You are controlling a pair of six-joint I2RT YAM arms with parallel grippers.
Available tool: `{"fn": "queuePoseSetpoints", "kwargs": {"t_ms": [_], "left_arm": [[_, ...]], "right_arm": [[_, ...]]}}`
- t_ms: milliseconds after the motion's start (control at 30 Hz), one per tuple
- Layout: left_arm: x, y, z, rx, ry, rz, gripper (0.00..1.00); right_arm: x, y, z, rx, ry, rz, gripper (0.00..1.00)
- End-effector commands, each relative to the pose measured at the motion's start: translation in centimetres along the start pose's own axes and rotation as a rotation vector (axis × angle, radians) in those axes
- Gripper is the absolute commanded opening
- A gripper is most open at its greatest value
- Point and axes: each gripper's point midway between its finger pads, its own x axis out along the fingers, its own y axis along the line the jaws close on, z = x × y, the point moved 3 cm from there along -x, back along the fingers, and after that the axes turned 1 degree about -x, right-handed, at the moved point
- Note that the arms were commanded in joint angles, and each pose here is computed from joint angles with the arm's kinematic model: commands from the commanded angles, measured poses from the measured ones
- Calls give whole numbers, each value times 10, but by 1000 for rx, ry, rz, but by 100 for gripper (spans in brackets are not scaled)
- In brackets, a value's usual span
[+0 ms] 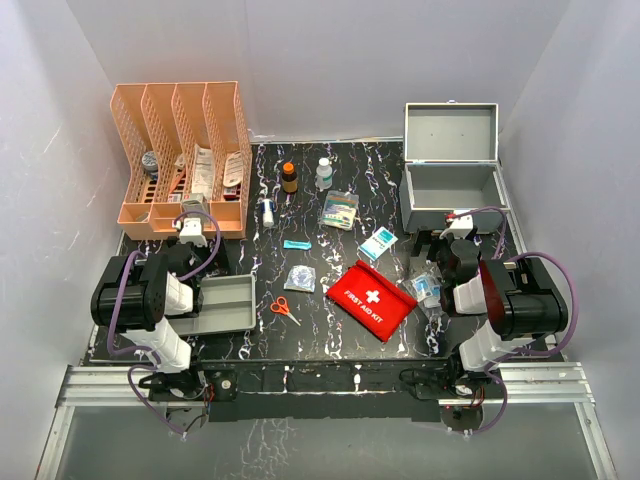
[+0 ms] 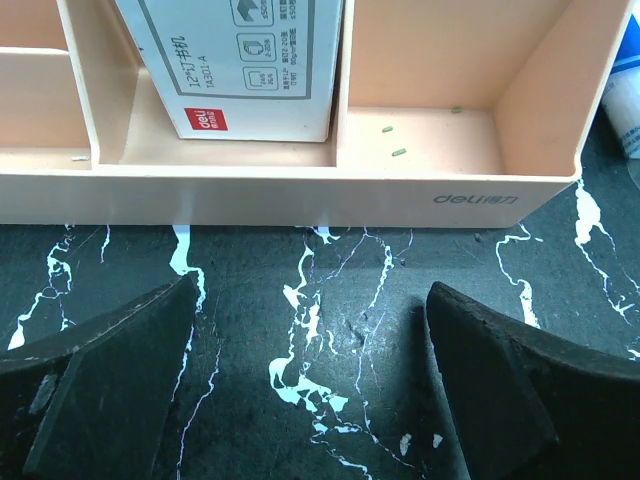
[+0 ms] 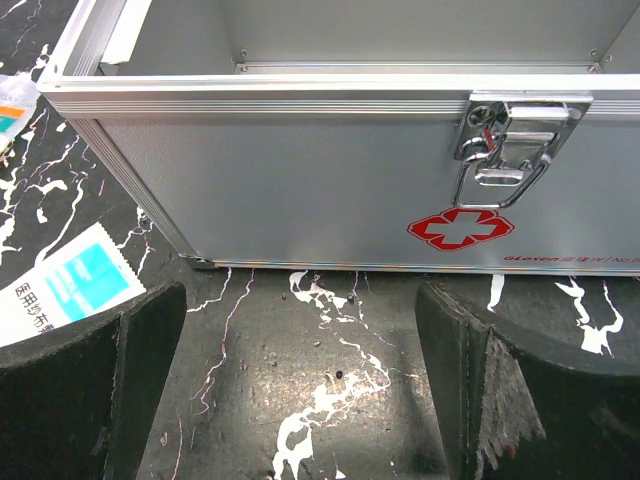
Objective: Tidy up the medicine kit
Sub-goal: Pick up the medicine pouch from the center of the board.
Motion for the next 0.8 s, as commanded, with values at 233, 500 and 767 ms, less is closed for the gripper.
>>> {"fn": "queuePoseSetpoints", "kwargs": {"t_ms": [233,500,767], "left_arm": [[4,0,13,-1,-46,-4,99],[0,-6,29,23,6,-46,99],[-30,-4,61,70,136,-28,99]], "right_arm": [[2,-4,20,-4,-88,-24,98],[-5,-12,37,24,-109,-90,98],[-35,-4,44,1,30,-31,98]]}}
